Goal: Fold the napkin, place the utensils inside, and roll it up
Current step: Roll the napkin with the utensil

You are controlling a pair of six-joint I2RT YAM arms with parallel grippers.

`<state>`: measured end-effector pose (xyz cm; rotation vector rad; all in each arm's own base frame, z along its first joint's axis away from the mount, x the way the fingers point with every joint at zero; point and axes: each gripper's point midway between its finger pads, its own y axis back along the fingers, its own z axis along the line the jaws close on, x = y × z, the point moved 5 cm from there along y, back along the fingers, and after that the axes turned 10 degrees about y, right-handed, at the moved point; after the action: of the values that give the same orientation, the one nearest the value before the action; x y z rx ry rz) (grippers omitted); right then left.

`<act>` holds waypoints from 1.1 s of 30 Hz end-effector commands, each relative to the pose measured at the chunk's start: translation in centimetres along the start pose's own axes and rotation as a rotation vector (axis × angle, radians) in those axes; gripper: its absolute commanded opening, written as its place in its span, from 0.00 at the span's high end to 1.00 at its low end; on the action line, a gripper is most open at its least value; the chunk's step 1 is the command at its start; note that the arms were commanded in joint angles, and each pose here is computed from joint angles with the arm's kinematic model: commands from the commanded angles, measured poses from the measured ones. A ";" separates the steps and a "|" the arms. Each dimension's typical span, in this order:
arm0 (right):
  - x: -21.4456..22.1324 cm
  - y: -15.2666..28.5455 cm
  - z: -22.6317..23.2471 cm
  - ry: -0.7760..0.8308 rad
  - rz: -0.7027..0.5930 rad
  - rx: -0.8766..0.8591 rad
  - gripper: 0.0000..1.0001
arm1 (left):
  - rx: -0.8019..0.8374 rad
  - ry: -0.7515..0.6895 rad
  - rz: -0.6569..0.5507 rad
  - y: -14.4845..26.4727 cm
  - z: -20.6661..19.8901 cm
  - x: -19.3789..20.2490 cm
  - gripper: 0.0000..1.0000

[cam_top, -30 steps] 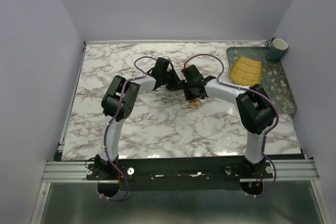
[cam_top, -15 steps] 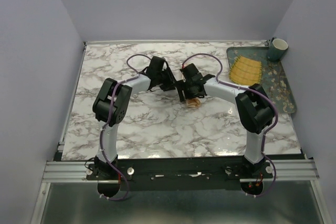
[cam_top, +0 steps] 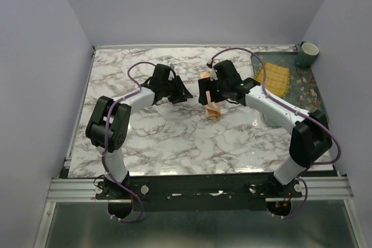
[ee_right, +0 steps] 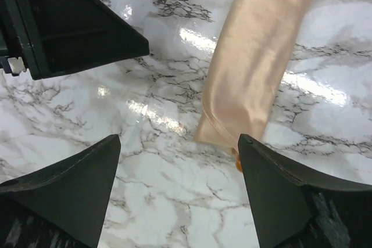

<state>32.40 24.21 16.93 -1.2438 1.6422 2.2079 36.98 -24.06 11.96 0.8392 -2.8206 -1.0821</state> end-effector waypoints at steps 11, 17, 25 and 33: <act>0.4 12.3 -2.3 -0.113 -0.395 0.113 0.16 | 0.314 -0.268 -0.086 11.3 -7.0 2.4 0.48; 1.5 22.4 -3.6 -0.121 -0.719 0.216 0.00 | 0.479 -0.447 -0.240 18.2 -11.1 2.7 0.38; 2.2 27.6 -5.7 -0.158 -0.805 0.390 0.00 | 0.641 -0.534 -0.397 24.5 -16.6 2.0 0.31; 1.0 29.1 -5.9 -0.152 -0.877 0.411 0.00 | 0.708 -0.572 -0.466 27.6 -18.9 1.8 0.29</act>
<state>19.51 8.02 35.75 -1.2777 1.1012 1.3965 26.55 -20.15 40.52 1.3736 -3.6435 -0.3822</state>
